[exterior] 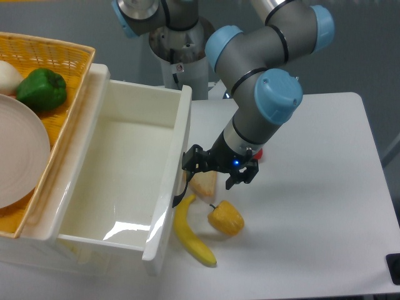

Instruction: Slide open the top white drawer

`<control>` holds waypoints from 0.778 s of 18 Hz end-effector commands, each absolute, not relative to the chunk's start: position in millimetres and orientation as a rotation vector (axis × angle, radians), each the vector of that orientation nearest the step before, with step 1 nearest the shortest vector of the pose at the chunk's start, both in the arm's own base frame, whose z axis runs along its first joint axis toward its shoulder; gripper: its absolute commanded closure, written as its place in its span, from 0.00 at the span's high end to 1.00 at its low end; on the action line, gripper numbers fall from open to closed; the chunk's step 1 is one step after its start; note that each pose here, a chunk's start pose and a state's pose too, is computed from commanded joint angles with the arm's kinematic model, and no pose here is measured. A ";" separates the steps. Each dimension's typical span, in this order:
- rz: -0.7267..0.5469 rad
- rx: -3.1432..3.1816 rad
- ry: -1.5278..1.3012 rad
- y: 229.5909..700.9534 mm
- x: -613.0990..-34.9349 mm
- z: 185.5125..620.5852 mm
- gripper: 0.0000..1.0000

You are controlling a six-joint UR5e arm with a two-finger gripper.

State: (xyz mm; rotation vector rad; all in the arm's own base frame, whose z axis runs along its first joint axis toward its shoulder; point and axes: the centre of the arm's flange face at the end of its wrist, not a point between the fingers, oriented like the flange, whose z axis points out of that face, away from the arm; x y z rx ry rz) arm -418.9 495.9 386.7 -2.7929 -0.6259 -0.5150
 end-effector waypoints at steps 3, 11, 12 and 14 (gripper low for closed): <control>-0.496 -2.780 -0.637 487.6 -429.0 390.1 1.00; -0.262 -2.859 -0.385 473.2 -449.6 393.8 1.00; -0.250 -2.864 -0.383 466.6 -456.9 392.8 1.00; -0.233 -2.856 -0.416 449.5 -474.3 393.2 1.00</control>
